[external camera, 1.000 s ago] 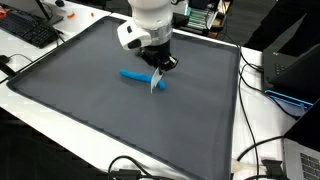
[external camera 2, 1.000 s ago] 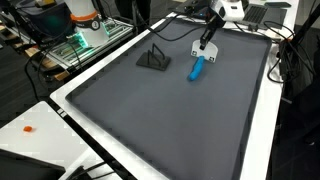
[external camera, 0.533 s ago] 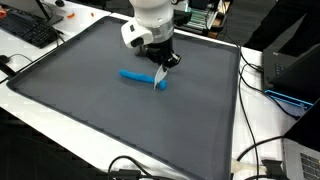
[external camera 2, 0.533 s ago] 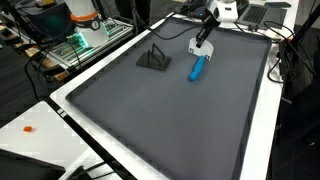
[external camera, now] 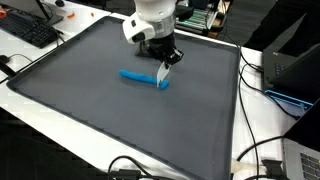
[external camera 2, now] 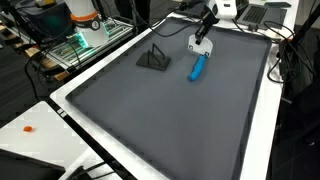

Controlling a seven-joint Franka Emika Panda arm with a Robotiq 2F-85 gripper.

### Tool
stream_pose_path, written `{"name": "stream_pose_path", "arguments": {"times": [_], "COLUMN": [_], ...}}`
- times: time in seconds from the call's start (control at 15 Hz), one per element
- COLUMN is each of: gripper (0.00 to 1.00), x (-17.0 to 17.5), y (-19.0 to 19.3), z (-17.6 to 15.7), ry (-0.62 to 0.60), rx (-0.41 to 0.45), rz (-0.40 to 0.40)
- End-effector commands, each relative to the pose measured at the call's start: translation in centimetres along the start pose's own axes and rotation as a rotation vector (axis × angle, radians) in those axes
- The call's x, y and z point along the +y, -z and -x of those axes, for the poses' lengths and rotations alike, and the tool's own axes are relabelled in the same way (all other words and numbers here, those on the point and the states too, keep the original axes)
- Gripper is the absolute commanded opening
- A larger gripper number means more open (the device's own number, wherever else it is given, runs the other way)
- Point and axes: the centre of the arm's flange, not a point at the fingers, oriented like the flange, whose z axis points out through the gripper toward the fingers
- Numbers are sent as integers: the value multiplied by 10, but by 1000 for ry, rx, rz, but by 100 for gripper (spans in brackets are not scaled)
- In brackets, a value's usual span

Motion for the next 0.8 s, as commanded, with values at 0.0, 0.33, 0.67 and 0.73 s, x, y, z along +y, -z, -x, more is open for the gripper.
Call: {"name": "stream_pose_path", "arguments": {"times": [0.0,0.33,0.67,0.73], "gripper": [1,1,1,1], "x": [9,21,26,26], "y": [24,47,42,40], "z": [9,0,-9,-10], "ry": [3,3,29,36], "rx": [17,64,75,74], "rz": [15,53,81,78]}}
